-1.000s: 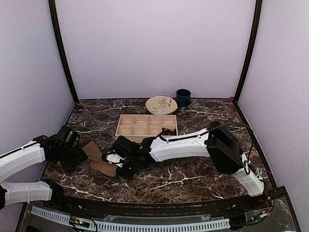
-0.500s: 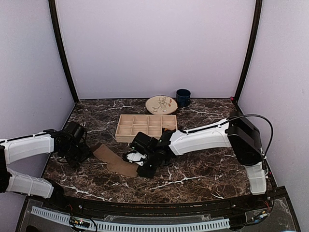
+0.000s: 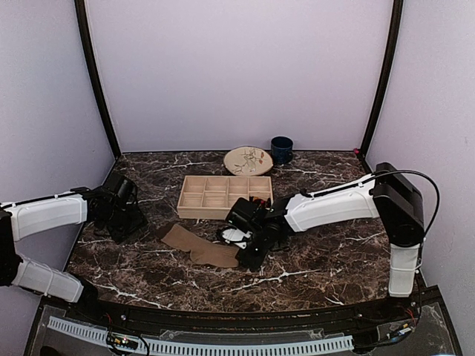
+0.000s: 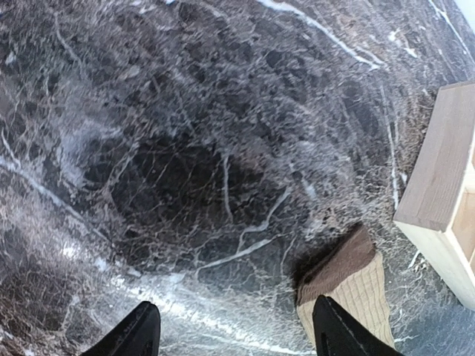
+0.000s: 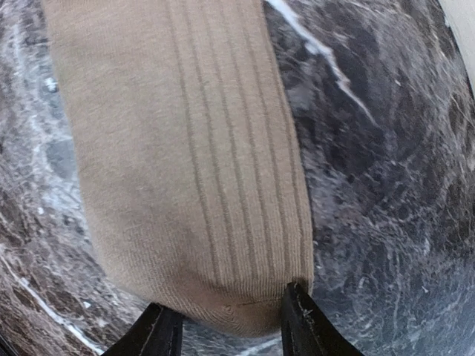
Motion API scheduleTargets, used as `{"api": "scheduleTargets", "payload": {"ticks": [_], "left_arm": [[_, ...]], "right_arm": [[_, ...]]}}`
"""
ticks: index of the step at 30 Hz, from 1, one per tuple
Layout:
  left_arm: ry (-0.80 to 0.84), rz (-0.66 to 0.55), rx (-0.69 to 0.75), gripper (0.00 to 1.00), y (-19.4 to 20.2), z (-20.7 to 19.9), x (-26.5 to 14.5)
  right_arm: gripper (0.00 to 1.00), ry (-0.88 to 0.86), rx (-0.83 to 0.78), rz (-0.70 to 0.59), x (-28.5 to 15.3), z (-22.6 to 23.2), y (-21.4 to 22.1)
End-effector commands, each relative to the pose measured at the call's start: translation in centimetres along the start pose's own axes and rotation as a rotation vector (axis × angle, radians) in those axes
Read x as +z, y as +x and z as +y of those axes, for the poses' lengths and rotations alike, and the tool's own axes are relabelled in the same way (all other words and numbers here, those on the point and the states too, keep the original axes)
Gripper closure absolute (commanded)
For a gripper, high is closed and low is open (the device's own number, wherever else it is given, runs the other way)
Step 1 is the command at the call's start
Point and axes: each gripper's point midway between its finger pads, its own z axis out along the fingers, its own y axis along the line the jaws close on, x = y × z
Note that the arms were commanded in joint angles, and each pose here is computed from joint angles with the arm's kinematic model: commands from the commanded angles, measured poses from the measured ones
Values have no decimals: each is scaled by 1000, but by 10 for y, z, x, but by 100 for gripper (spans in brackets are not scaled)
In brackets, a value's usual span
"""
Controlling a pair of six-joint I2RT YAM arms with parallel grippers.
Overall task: Roll the socks
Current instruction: Move the sock to the center of the board.
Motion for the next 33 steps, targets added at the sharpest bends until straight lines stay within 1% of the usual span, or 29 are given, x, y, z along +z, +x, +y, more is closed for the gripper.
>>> {"api": "scheduleTargets", "payload": {"ticks": [1, 4, 8, 9, 11, 12, 20, 30, 33], "left_arm": [[33, -61, 53, 28, -15, -11, -5], [44, -76, 86, 29, -16, -15, -6], [47, -91, 134, 29, -15, -19, -8], [46, -97, 145, 29, -15, -19, -9], [51, -109, 170, 29, -15, -21, -11], [53, -113, 180, 29, -15, -22, -12], [72, -158, 258, 29, -21, -29, -15], [94, -149, 410, 30, -24, -60, -11], [113, -150, 461, 31, -23, -69, -12]], "right_arm": [[55, 123, 85, 165, 12, -33, 43], [52, 195, 141, 201, 13, -51, 51], [43, 217, 176, 163, 5, -59, 38], [40, 222, 181, 151, 2, -60, 33], [27, 234, 188, 127, -4, -63, 22], [24, 235, 188, 118, -6, -64, 17], [21, 249, 248, 62, -23, -70, -9], [21, 288, 446, -68, -54, -79, -26], [21, 284, 467, -62, -55, -79, -26]]}}
